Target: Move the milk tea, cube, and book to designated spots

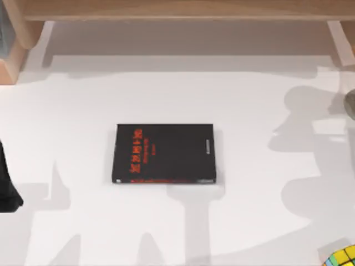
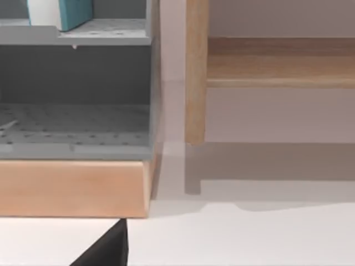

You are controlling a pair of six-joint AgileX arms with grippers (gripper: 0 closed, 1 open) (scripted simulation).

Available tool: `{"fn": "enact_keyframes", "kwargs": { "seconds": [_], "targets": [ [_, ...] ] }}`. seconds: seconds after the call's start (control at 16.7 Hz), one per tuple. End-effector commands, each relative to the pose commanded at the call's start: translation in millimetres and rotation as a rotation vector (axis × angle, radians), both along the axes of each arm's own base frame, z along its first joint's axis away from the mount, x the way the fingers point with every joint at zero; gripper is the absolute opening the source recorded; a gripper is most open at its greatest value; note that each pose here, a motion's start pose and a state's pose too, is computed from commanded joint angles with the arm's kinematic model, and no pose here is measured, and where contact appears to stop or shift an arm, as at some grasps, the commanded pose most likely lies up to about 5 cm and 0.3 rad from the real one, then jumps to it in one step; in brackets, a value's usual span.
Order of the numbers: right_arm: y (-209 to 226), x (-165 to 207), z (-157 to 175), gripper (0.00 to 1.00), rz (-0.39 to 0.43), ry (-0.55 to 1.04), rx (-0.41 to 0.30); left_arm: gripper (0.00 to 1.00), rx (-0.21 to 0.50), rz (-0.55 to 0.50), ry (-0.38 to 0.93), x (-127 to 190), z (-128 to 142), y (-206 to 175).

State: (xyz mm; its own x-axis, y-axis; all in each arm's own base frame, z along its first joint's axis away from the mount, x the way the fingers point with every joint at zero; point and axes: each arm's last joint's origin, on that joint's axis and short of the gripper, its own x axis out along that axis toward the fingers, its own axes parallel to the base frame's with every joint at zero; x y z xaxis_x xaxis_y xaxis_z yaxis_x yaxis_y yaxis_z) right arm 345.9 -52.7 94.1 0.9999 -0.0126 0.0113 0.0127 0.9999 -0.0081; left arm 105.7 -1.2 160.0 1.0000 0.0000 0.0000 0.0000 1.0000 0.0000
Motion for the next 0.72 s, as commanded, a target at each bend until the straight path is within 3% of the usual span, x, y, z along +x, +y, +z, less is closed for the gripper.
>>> {"fn": "enact_keyframes", "kwargs": {
  "seconds": [0.72],
  "targets": [
    [0.5, -8.8, 0.3, 1.00, 0.002, -0.002, 0.000, 1.00, 0.000, 0.000, 0.000, 0.0, 0.0, 0.0]
  ]
}}
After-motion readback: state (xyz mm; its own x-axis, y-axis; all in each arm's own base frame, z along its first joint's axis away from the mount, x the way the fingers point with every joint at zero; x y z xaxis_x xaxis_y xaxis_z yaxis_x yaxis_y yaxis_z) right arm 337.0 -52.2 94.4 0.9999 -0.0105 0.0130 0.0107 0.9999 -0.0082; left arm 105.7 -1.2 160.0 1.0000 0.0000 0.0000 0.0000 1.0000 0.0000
